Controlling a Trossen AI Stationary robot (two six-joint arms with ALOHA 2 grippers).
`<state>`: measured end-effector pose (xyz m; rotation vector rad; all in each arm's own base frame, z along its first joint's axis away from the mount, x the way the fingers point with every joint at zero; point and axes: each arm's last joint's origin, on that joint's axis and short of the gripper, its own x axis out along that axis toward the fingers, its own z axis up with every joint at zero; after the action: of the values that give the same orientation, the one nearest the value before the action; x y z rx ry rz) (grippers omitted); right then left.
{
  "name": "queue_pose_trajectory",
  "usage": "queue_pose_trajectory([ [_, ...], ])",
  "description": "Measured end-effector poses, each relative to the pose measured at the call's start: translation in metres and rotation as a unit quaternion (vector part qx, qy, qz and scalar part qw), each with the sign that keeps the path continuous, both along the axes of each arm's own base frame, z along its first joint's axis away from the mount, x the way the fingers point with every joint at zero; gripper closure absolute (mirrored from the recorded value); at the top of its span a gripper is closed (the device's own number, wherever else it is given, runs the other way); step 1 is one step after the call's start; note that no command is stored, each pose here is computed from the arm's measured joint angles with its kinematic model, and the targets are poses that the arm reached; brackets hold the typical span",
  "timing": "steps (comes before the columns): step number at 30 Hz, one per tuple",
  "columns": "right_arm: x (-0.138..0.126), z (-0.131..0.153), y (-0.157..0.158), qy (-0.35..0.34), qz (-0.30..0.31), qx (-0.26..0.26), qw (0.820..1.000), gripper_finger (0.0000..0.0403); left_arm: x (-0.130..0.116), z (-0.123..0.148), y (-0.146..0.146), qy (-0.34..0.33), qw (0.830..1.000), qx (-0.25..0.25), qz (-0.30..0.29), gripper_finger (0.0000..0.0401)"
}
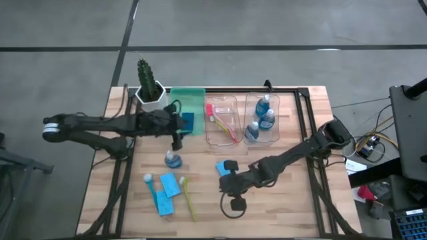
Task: Pick & Place Kitchen Sink Supplies
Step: Put the blue sponge into the green bin
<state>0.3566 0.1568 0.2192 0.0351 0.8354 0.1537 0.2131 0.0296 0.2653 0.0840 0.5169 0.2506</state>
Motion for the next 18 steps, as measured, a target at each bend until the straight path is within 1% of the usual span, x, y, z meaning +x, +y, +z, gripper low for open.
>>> queue_pose_trajectory([
  [2,-0.001,-0.002,-0.001,0.006,-0.001,-0.005,1.000,0.0342,-0.005,0.007,-0.005,-0.028,0.998,-0.036,-0.041,0.0213],
  [5,-0.002,-0.005,-0.002,0.010,-0.001,-0.009,1.000,0.0342,-0.011,0.017,-0.011,-0.064,0.990,-0.086,-0.094,0.0213],
  [8,-0.003,-0.008,-0.003,0.014,-0.004,-0.008,1.000,0.0346,-0.013,0.024,-0.017,-0.091,0.975,-0.131,-0.152,0.0213],
  [10,-0.005,-0.012,-0.004,0.024,-0.002,-0.011,1.000,0.0349,-0.012,0.028,-0.022,-0.113,0.963,-0.154,-0.192,0.0213],
  [13,-0.010,-0.021,-0.006,0.040,-0.002,-0.017,0.999,0.0349,-0.010,0.033,-0.031,-0.139,0.945,-0.170,-0.243,0.0213],
  [16,-0.014,-0.029,-0.008,0.051,-0.005,-0.023,0.998,0.0340,-0.009,0.035,-0.039,-0.149,0.937,-0.170,-0.268,0.0213],
  [18,-0.018,-0.035,-0.009,0.059,-0.009,-0.038,0.998,0.0329,-0.009,0.037,-0.044,-0.159,0.931,-0.167,-0.282,0.0213],
])
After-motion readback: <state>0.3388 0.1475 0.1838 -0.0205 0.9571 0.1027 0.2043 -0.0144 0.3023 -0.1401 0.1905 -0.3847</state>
